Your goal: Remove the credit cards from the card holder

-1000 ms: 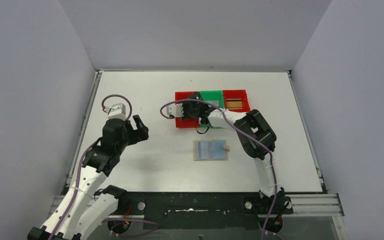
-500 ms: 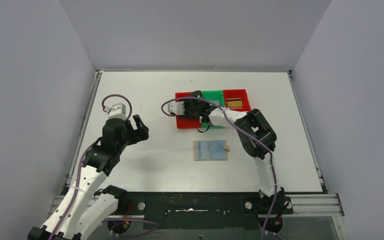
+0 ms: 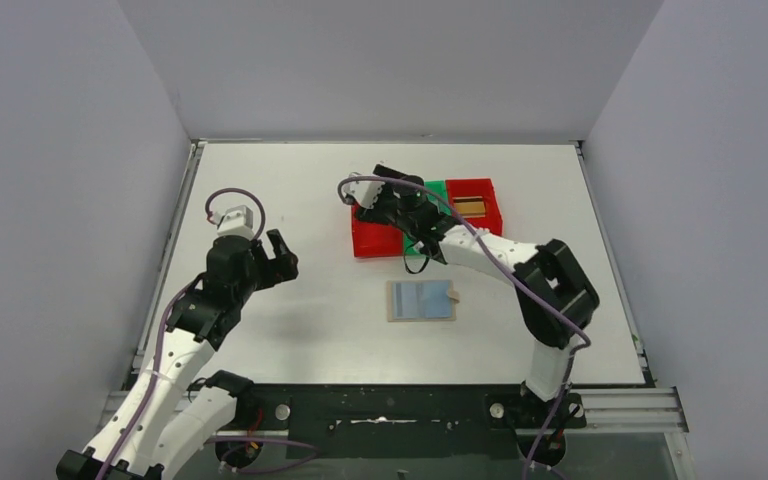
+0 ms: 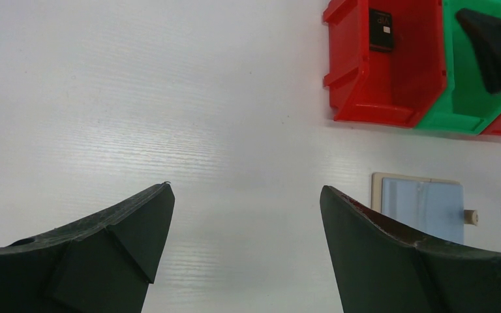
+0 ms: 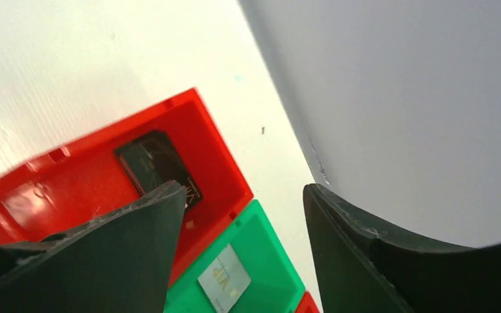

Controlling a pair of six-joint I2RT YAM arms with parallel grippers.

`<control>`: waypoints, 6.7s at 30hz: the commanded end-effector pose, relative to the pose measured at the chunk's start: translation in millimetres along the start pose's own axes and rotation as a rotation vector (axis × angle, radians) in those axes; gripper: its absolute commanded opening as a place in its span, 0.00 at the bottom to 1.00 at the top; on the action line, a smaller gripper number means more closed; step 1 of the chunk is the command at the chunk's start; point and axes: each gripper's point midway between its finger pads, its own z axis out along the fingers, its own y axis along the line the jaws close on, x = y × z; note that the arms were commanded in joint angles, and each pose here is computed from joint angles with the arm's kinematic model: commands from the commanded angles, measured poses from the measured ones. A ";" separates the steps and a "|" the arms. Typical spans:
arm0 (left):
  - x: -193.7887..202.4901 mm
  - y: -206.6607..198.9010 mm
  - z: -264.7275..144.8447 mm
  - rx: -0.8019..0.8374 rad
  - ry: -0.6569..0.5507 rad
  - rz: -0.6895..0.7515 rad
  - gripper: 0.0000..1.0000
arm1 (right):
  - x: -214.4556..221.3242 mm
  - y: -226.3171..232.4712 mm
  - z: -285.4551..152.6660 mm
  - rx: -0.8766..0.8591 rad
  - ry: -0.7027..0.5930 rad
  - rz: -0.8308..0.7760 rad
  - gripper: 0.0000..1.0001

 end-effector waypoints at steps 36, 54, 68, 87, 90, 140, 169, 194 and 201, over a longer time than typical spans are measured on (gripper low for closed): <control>-11.3 -5.2 4.6 0.025 -0.030 0.007 0.84 | 60.6 173.7 -122.3 0.216 0.608 1.252 0.68; -10.5 -5.8 5.0 0.028 -0.026 0.007 0.84 | 55.7 182.8 -118.7 0.173 0.573 1.308 0.44; 10.8 -101.9 3.5 0.512 0.076 -0.074 0.79 | 52.4 159.5 -114.4 0.023 0.318 1.701 0.30; 112.7 -211.5 54.5 0.658 0.262 -0.071 0.75 | 88.6 167.9 -128.5 0.001 0.252 1.923 0.17; 128.7 -216.2 62.4 0.664 0.294 -0.066 0.74 | 91.3 170.3 -131.0 -0.012 0.229 1.952 0.17; 193.6 -224.9 96.7 0.640 0.540 -0.019 0.56 | 109.1 163.7 -153.4 -0.016 0.106 2.020 0.23; 192.4 -231.4 94.8 0.677 0.545 -0.001 0.45 | 133.6 160.1 -164.3 0.109 0.312 1.860 0.17; 168.6 -276.8 74.5 0.896 0.521 -0.014 0.44 | 115.8 126.0 -177.1 0.168 0.188 1.844 0.29; 179.5 -289.3 80.0 0.913 0.569 -0.014 0.43 | 155.7 100.7 -229.0 0.551 0.273 1.823 0.32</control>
